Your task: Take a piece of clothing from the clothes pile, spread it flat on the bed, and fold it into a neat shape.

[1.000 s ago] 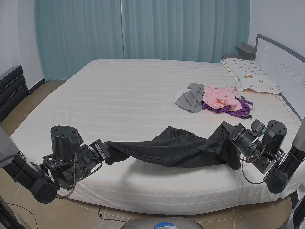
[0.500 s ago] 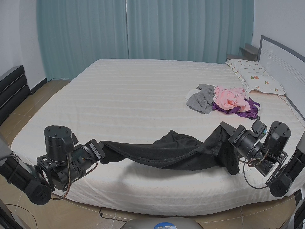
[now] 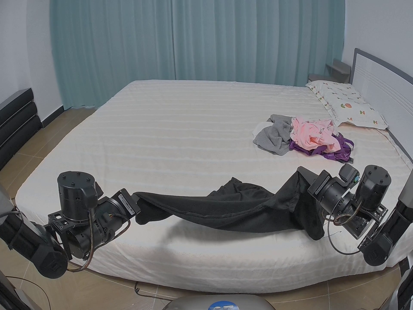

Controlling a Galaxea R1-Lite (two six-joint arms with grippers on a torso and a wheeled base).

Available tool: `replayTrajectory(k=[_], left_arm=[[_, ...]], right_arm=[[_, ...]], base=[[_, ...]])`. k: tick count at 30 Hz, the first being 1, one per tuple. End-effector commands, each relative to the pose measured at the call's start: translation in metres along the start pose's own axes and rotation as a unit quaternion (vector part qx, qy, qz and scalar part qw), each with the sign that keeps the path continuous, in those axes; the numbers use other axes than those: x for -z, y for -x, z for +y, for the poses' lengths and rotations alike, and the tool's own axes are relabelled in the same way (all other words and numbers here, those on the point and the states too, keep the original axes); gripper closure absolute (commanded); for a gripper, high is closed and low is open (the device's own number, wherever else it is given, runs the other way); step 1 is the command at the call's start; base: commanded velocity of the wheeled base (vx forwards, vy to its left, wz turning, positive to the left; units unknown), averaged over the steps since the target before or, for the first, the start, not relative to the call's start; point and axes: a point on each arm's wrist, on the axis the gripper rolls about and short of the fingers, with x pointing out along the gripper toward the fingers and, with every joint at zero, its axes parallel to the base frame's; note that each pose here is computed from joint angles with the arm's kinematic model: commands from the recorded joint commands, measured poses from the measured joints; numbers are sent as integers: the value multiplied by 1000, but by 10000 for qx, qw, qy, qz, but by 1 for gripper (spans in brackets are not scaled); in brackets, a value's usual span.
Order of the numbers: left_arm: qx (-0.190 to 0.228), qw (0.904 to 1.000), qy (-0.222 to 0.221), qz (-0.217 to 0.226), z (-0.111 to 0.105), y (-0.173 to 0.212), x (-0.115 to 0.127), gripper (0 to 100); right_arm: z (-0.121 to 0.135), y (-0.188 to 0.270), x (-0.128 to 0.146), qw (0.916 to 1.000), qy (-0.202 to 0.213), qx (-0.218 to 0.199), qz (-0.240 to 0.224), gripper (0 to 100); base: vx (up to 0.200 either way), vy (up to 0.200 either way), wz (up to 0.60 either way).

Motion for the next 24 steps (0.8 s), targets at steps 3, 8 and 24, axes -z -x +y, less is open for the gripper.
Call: replayTrajectory(k=[3, 8, 24], left_arm=[[-9, 10000, 25, -53, 1, 1, -3, 100], [-23, 9999, 40, -120, 2, 5, -6, 100], [-8, 10000, 10, -75, 4, 17, -3, 100]], right_arm=[[3, 0, -1, 9999, 51, -95, -71, 100], [6, 1, -3, 9995, 254, -150, -115, 100], [13, 26, -12, 9991, 294, -231, -187, 100]], base=[[0, 200, 0], [0, 200, 0], [0, 100, 0]])
